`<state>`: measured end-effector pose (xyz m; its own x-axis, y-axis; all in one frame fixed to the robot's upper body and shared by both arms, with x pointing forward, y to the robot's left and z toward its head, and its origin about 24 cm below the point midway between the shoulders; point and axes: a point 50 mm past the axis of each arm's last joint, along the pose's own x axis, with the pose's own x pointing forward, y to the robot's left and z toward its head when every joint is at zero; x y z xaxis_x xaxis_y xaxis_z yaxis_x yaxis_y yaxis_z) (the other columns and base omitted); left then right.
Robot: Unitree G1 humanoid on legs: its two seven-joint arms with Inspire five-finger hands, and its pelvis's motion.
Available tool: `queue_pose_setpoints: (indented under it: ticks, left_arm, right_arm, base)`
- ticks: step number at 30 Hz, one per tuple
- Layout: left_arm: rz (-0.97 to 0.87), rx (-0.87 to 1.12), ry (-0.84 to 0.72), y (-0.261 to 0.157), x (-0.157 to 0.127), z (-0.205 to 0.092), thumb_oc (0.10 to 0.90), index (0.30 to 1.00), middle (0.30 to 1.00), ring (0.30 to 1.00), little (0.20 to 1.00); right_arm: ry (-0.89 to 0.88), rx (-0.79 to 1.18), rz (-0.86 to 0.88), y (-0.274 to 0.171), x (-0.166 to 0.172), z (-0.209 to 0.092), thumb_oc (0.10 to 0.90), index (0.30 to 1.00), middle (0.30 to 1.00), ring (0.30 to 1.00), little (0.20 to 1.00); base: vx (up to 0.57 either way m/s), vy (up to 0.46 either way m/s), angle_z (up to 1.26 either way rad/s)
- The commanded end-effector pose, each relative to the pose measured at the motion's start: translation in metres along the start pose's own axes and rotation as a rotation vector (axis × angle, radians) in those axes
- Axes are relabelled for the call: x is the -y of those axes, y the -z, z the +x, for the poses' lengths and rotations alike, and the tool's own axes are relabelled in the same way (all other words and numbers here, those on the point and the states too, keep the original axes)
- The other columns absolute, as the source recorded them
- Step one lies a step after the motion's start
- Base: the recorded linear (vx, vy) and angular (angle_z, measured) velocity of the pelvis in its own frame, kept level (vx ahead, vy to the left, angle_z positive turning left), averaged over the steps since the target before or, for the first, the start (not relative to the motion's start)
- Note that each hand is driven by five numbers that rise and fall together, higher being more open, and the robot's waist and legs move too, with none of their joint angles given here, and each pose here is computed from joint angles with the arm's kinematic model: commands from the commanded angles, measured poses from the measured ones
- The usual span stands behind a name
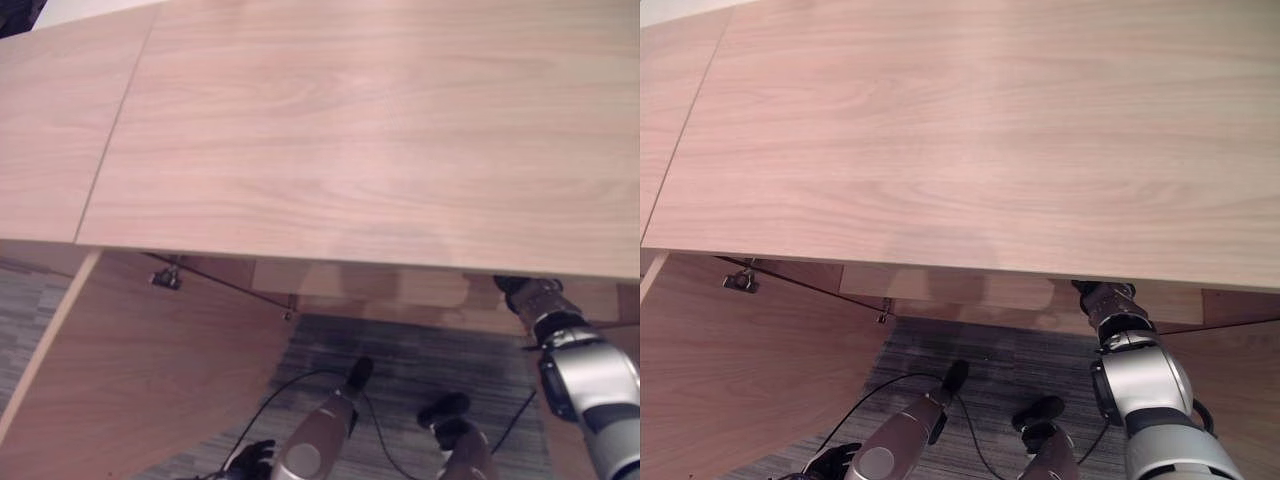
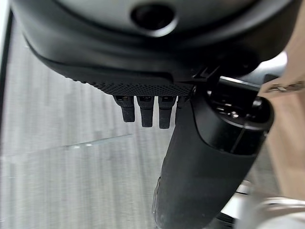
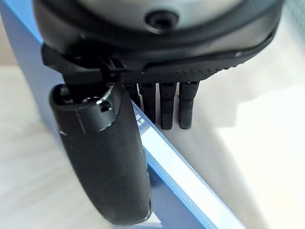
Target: Put the empty folder in the office cabinet
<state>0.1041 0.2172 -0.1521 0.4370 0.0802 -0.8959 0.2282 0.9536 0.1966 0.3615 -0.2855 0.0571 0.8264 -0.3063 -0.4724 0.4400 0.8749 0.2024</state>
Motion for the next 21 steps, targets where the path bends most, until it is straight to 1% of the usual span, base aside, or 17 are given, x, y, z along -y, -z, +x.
queue_pose_setpoints:
  ticks: [1,2,3,7,8,9,10,11,17,21]
  left_arm:
    - [0.115,-0.128,-0.035,0.041,-0.030,-0.013,0.800,0.900,0.900,0.900,0.900]
    - [0.115,-0.128,-0.035,0.041,-0.030,-0.013,0.800,0.900,0.900,0.900,0.900]
    - [0.140,-0.140,-0.026,0.044,-0.033,-0.014,0.800,0.900,0.900,0.900,0.900]
    - [0.156,-0.159,-0.021,0.049,-0.037,-0.016,0.800,0.900,0.900,0.900,0.900]
    - [0.156,-0.159,-0.021,0.049,-0.037,-0.016,0.800,0.900,0.900,0.900,0.900]
    - [0.162,-0.157,-0.022,0.048,-0.039,-0.016,0.800,0.900,0.900,0.900,0.900]
    - [0.162,-0.157,-0.022,0.048,-0.039,-0.016,0.800,0.900,0.900,0.900,0.900]
    - [0.172,-0.151,-0.026,0.045,-0.042,-0.016,0.800,0.900,0.900,0.900,0.900]
    - [0.188,-0.154,-0.042,0.045,-0.050,-0.017,0.800,0.900,0.900,0.900,0.900]
    - [0.177,-0.170,-0.056,0.048,-0.054,-0.019,0.800,0.900,0.900,0.900,0.900]
  right_arm:
    - [-0.060,-0.080,-0.313,0.011,0.002,0.000,0.800,0.900,0.900,0.900,0.900]
    - [-0.060,-0.080,-0.315,0.011,0.002,0.000,0.800,0.900,0.900,0.900,0.900]
    - [-0.090,-0.133,-0.461,0.020,0.003,-0.001,0.800,0.900,0.900,0.900,0.900]
    - [-0.108,-0.243,-0.684,0.037,0.016,-0.003,0.800,0.900,0.900,0.900,0.900]
    - [-0.108,-0.243,-0.684,0.037,0.016,-0.003,0.800,0.900,0.900,0.900,0.900]
    - [-0.112,-0.269,-0.758,0.039,0.019,-0.003,0.800,0.900,0.900,0.900,0.900]
    - [-0.112,-0.269,-0.758,0.039,0.019,-0.003,0.800,0.900,0.900,0.900,0.900]
    - [-0.110,-0.298,-0.809,0.043,0.025,-0.004,0.800,0.900,0.900,0.900,0.900]
    - [-0.095,-0.371,-0.840,0.058,0.042,-0.007,0.800,0.900,0.900,0.900,0.900]
    - [-0.089,-0.386,-0.800,0.066,0.047,-0.009,0.800,0.900,0.900,0.900,0.900]
  base:
    - [0.01,-0.036,-0.06]
    - [0.03,-0.040,-0.02]
    - [0.03,-0.032,0.06]
    - [0.02,-0.016,0.03]
    - [0.00,0.000,0.00]
    - [0.00,0.000,0.00]
    - [0.02,-0.032,-0.01]
    - [0.00,0.000,0.00]
    - [0.00,-0.040,-0.01]
    - [0.01,-0.022,-0.03]
